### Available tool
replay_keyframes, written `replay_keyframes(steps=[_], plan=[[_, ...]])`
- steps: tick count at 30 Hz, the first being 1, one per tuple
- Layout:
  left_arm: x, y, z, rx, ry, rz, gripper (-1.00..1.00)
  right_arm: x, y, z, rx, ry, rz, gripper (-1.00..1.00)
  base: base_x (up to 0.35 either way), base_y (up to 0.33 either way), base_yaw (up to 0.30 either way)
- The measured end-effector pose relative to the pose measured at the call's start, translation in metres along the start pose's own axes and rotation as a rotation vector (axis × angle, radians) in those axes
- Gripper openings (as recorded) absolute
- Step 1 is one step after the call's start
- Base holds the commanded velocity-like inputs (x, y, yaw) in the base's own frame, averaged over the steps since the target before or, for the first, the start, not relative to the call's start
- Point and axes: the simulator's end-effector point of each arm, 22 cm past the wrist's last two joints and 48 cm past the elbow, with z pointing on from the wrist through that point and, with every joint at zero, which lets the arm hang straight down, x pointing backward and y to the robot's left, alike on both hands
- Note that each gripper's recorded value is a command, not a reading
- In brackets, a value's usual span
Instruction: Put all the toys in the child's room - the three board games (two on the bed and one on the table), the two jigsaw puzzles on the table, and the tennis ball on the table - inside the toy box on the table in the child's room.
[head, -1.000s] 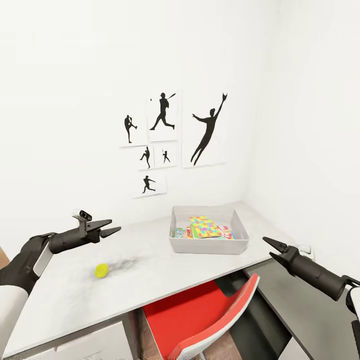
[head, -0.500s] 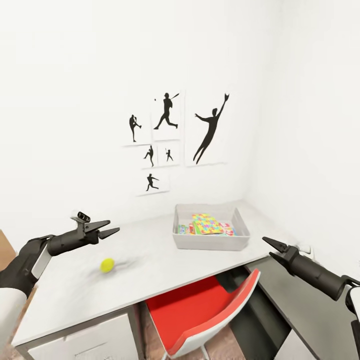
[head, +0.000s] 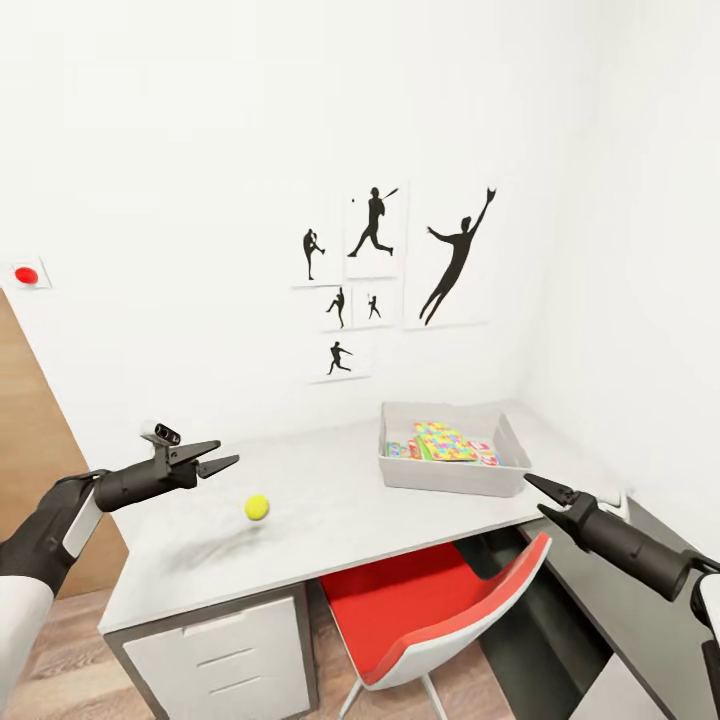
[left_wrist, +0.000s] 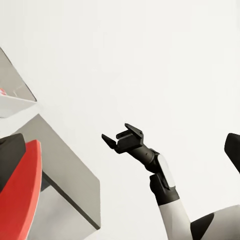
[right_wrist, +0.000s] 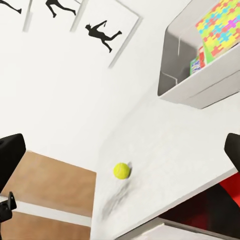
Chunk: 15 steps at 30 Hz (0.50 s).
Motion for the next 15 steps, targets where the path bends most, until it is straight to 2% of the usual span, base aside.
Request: replay_keyframes(steps=[15], plan=[[0.0001,0.0001,0.0,0.0,0.0,0.001,1.0,0.0034,-0.0025,0.0031,0.017,0.007,-0.006,1.0,0.0,0.0,0.002]])
